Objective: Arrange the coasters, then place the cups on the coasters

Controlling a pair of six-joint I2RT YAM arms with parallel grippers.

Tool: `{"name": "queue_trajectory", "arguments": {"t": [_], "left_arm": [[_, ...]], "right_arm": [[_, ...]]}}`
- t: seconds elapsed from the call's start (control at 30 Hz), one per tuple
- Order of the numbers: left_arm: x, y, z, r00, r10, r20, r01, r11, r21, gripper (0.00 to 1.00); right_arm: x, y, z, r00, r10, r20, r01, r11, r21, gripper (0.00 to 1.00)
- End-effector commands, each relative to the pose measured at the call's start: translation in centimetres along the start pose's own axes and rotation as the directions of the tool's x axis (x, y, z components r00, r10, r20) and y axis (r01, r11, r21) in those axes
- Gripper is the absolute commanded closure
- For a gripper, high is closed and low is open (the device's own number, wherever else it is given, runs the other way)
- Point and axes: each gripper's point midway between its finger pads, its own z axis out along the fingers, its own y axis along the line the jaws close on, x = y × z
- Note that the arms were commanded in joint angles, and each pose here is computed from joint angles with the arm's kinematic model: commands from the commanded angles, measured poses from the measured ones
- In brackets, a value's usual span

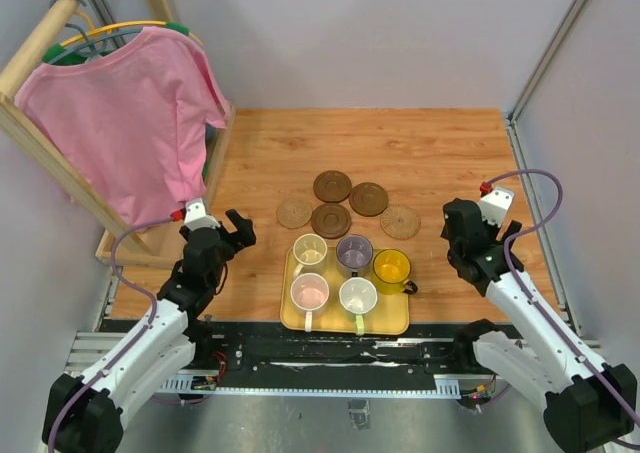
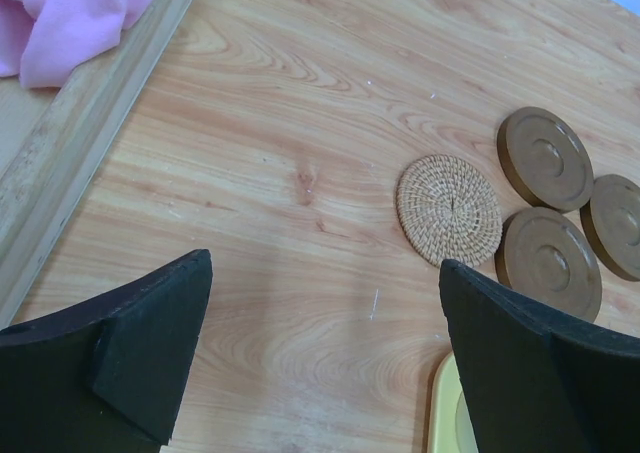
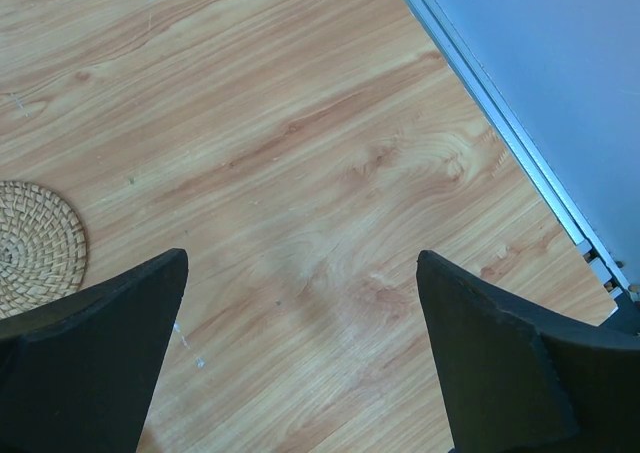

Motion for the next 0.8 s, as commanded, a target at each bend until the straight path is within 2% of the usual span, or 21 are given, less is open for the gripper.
{"name": "queue_trajectory", "arguments": {"t": [0.0, 0.77], "left_arm": [[-1.1, -0.5, 0.2, 0.999, -0.017, 0.042, 0.017, 1.0, 0.008, 0.0], [0.1, 0.0, 0.7, 1.0, -0.009, 0.024, 0.009, 1.0, -0.007, 0.0]], "right_arm": [[-1.0, -0.6, 0.0, 1.0, 0.021, 0.017, -0.022, 0.999, 0.045, 0.02], [-0.9, -0.1, 0.2, 1.0, -0.001, -0.009, 0.001, 0.999, 0.041, 0.02]]}}
